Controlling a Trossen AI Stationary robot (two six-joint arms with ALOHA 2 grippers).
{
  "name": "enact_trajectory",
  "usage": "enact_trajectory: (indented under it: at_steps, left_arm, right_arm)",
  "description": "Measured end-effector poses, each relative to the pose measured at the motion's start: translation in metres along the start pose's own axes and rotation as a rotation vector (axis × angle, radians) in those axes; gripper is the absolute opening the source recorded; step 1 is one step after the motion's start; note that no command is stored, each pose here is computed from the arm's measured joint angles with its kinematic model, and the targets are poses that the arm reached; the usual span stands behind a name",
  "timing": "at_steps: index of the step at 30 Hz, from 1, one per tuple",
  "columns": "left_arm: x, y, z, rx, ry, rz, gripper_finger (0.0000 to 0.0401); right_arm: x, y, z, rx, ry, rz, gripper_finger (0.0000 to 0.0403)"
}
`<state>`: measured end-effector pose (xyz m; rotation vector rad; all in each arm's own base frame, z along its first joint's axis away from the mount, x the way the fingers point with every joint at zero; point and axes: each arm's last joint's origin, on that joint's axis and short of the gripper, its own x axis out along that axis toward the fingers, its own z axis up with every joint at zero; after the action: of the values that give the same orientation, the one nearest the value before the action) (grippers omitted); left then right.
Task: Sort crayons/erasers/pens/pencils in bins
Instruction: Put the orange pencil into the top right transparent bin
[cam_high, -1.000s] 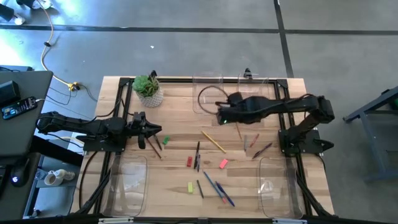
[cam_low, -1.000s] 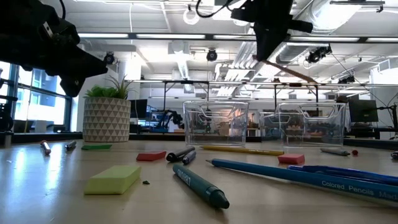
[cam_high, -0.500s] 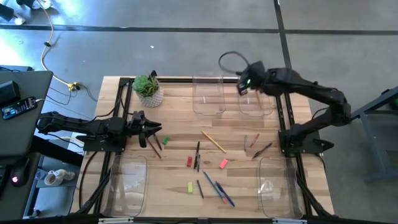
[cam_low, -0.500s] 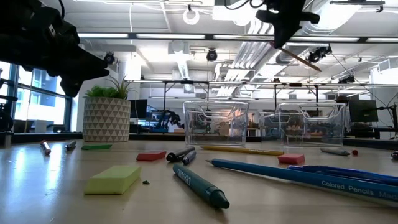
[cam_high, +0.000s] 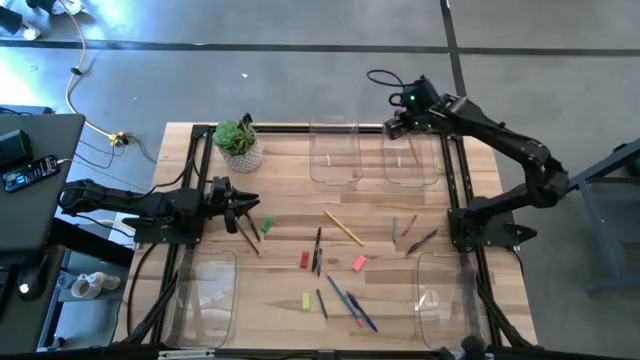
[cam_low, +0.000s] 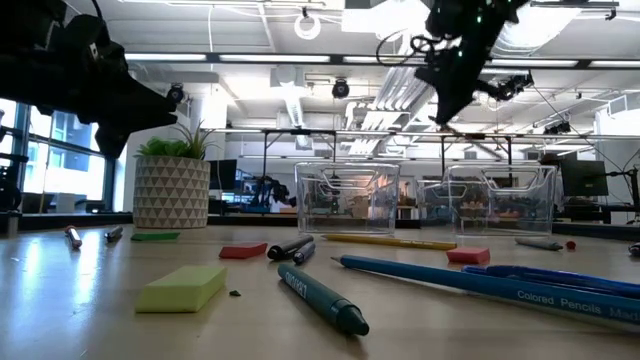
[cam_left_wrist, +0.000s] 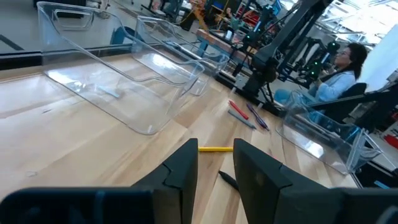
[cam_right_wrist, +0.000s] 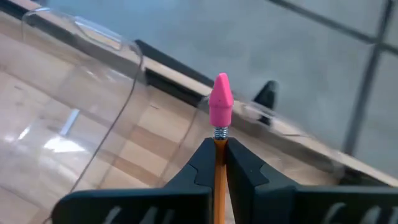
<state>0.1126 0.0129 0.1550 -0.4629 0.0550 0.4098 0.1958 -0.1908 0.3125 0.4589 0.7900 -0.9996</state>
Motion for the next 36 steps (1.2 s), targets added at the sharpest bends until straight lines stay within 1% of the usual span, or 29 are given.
enact_trajectory:
  at_steps: [3, 9, 14, 19, 23, 29, 32, 36]
  left_arm:
    - [0.000, 0.000, 0.000, -0.003, 0.000, 0.000, 0.0090]
    - [0.000, 0.000, 0.000, -0.005, 0.000, 0.000, 0.0090]
    - [0.000, 0.000, 0.000, -0.050, -0.001, 0.000, 0.0090]
    - [0.000, -0.001, 0.002, -0.067, -0.016, -0.002, 0.0090]
    - [-0.001, -0.005, 0.012, -0.093, -0.060, 0.016, 0.0090]
    - [-0.004, -0.013, 0.033, -0.058, -0.099, 0.029, 0.0090]
    - [-0.006, -0.018, 0.042, -0.040, -0.062, 0.052, 0.0090]
    - [-0.009, -0.024, 0.055, 0.003, 0.032, 0.104, 0.0090]
  right_arm:
    - [0.019, -0.004, -0.013, 0.020, 0.017, 0.035, 0.0004]
    - [0.047, -0.010, -0.043, 0.034, 0.076, 0.038, 0.0004]
    - [0.063, -0.013, -0.059, 0.045, 0.071, 0.044, 0.0004]
    - [0.072, -0.015, -0.072, 0.046, 0.079, 0.044, 0.0004]
    - [0.075, -0.016, -0.079, 0.042, 0.101, 0.039, 0.0004]
    - [0.078, -0.017, -0.088, 0.039, 0.128, 0.032, 0.0004]
    - [0.080, -0.017, -0.093, 0.046, 0.142, 0.028, 0.0004]
    - [0.081, -0.018, -0.094, 0.044, 0.152, 0.026, 0.0004]
